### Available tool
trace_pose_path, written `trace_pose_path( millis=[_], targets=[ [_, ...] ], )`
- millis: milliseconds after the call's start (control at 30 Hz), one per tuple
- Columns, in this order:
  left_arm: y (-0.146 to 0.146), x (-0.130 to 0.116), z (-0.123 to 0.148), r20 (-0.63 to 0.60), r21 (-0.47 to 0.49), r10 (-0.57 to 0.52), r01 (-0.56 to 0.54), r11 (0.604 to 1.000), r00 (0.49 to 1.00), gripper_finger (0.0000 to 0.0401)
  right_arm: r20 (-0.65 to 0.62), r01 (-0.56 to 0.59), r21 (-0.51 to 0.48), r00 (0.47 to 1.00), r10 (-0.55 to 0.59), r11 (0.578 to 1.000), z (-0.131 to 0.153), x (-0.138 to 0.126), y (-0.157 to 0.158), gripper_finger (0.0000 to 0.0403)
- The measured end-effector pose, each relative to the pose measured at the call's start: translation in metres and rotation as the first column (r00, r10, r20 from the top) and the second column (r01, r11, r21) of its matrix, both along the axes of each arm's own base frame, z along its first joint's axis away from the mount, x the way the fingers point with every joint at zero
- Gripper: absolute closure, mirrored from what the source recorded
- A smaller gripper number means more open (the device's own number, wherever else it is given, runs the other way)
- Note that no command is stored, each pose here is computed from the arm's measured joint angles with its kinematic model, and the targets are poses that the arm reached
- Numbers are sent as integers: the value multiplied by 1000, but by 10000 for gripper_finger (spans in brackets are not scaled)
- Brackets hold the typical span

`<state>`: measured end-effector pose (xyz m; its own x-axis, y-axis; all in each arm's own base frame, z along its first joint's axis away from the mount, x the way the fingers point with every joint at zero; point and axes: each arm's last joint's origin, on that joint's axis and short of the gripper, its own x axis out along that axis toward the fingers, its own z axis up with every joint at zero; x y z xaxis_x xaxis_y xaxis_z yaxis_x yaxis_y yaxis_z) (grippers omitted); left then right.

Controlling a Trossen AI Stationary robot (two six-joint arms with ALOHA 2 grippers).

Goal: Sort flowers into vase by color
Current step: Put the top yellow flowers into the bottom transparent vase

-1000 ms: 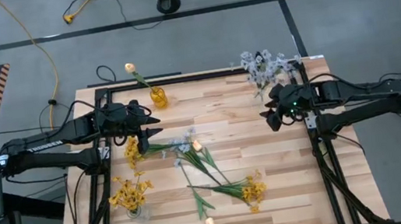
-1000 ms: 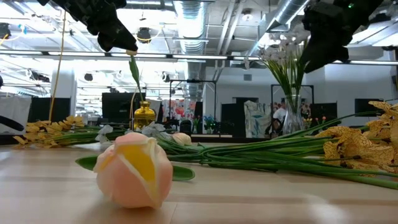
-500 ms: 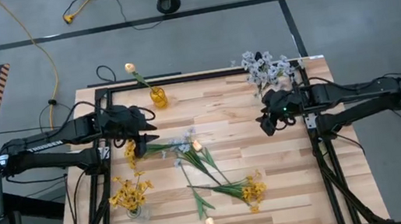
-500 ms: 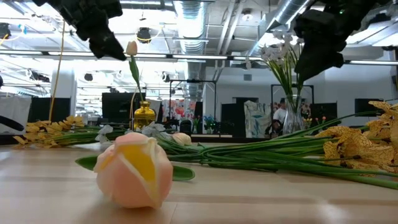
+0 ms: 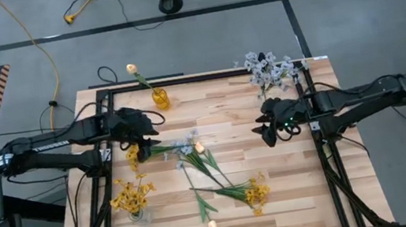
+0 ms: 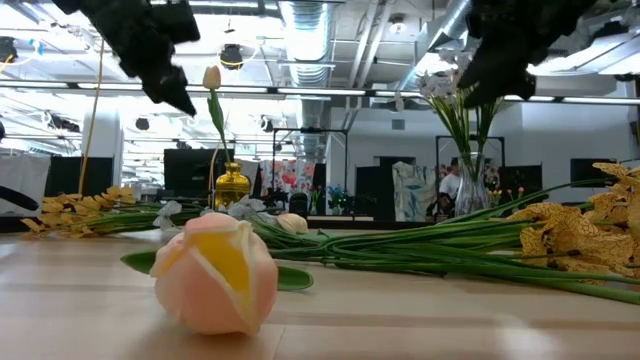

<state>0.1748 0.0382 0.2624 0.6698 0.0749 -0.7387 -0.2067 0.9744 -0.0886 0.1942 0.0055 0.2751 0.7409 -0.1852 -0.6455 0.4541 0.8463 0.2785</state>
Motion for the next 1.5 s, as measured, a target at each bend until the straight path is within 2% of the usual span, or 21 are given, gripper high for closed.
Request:
trace_pose_path(
  millis=[200,533,967,1233,1500],
  targets=[
    [3,18,-24,-146,-23,-92,90,996,985,255,35,-33,-5,999,33,999,-6,20,8,163],
    [7,36,-54,-306,-23,-181,183,983,934,255,-78,-53,-13,996,51,999,-35,45,15,163],
    [12,49,-89,-489,-10,-201,225,974,849,255,-120,-55,-17,991,52,998,-62,70,17,163],
    [14,54,-109,-568,-30,-214,240,970,794,255,-133,-53,-16,990,50,998,-66,72,17,163],
    [15,56,-119,-603,-47,-213,232,972,769,260,-134,-53,-16,990,50,998,-66,72,17,163]
  ],
)
